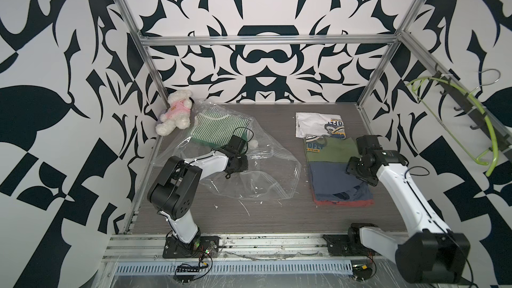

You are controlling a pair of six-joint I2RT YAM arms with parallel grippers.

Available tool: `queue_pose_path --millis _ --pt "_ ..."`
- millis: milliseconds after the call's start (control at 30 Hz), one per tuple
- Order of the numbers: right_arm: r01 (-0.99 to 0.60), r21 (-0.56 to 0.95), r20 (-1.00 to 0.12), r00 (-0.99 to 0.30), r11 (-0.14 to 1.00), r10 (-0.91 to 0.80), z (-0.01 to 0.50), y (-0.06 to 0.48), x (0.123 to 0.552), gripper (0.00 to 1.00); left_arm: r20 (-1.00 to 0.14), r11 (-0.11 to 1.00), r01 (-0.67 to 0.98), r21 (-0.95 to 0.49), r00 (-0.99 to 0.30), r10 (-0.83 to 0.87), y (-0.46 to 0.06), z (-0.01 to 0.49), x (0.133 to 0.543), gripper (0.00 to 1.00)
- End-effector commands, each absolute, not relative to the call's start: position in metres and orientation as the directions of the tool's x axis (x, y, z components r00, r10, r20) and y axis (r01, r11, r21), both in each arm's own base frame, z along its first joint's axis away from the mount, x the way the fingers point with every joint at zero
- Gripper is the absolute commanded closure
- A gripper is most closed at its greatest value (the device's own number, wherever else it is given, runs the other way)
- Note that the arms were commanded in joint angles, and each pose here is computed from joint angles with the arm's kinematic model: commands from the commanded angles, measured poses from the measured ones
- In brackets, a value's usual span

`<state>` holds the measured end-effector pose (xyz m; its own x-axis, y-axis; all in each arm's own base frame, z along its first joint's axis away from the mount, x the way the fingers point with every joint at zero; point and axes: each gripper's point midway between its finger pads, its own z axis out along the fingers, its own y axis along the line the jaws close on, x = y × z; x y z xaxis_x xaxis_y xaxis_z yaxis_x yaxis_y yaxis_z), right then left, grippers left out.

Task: Take the tank top out of the vacuum bag
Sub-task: Take out the tank top from the vacuum bag.

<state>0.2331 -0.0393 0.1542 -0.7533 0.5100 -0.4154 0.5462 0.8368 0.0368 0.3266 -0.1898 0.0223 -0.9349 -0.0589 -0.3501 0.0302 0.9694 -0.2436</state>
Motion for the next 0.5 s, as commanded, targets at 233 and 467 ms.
queue_pose_path --millis 233,467 --pt "0.555 0.095 -0.311 -0.772 0.826 0.555 0.119 -0.014 0.234 0.46 -0.340 0.974 0.020 -0.225 -0.938 -0.060 -0.184 0.022 0.325 1.00" --pt "0.660 0.170 -0.076 -0.732 0.732 0.677 0.034 0.007 0.212 0.50 -0.363 0.969 0.032 -0.244 -0.930 -0.061 -0.184 0.031 0.322 1.00"
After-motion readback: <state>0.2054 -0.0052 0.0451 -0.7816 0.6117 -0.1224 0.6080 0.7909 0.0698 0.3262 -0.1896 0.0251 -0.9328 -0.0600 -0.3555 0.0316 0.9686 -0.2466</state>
